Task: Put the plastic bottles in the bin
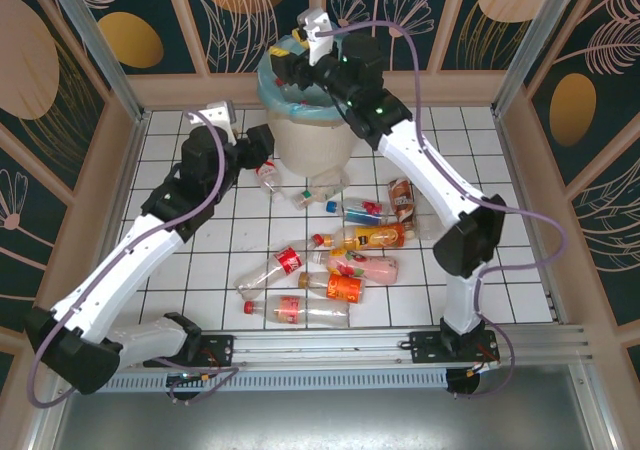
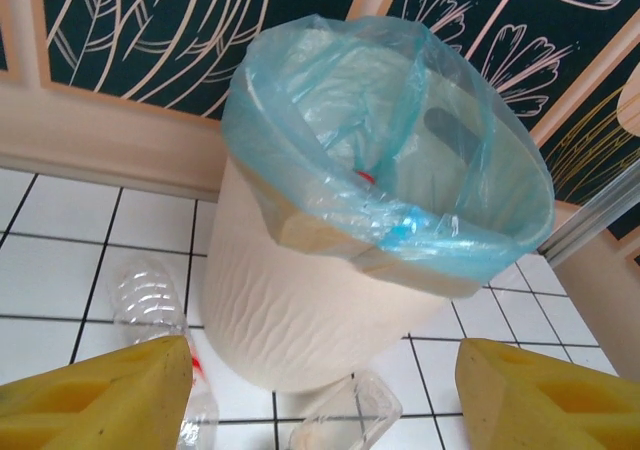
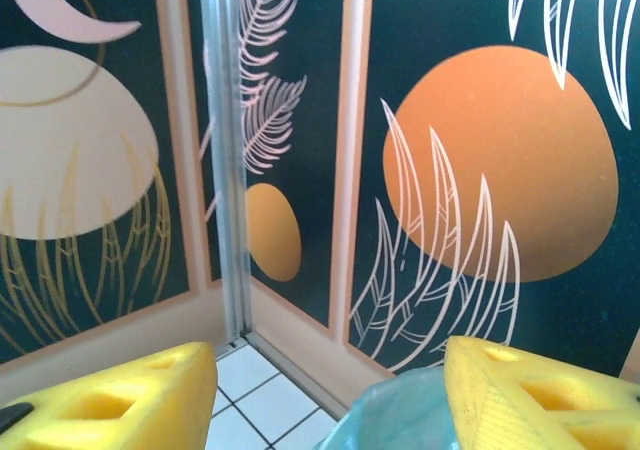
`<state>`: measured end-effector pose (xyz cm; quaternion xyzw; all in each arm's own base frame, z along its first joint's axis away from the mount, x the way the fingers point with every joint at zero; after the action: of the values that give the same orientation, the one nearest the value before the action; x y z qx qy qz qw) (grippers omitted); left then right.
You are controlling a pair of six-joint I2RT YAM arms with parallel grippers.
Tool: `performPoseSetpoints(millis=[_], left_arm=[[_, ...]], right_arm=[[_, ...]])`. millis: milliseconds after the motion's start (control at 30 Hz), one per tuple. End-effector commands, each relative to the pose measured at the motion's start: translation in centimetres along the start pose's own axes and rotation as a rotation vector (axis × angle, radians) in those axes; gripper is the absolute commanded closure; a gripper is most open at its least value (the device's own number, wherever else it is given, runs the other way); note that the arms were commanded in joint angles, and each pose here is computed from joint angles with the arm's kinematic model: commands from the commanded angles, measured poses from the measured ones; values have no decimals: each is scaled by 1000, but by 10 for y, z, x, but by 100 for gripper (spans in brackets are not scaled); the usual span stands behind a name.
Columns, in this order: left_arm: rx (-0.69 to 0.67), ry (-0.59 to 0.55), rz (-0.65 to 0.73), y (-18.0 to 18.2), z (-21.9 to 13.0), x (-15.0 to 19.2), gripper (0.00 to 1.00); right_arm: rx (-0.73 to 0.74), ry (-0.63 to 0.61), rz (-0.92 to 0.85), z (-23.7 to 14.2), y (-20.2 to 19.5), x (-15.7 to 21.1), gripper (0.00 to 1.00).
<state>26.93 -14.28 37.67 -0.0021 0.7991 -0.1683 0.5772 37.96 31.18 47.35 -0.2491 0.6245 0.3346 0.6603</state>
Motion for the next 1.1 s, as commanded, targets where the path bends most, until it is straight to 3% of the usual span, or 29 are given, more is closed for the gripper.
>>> performPoseSetpoints(millis=[0, 300, 467, 733, 1067], left_arm=[[-18, 95, -19, 11, -14, 23, 29], [4, 293, -57, 32, -28, 92, 29], [-18, 360, -79, 44, -28, 127, 30], [26, 397, -190, 54, -25, 174, 30], [262, 531, -264, 37, -27, 196, 35]], right_arm=[[9, -13, 32, -21, 13, -2, 39], [-31, 106, 178, -72, 37, 49, 48], [-51, 260, 243, -90, 56, 108, 54], [4, 496, 412, -107, 69, 201, 54], [125, 864, 633, -131, 57, 273, 59]])
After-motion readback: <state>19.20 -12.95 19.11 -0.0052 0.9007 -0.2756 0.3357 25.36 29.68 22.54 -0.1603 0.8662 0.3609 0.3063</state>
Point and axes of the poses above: each hand's point on the last joint's axis, 136 mm out from that joint toward the fingers, its own z axis out along the fingers, its own y axis along the line the jaws close on, x = y × z, the point moved 9 cm from there along -z, back along the fingers, and after that the axes turned 9 degrees about z, right-handed, at the moved point
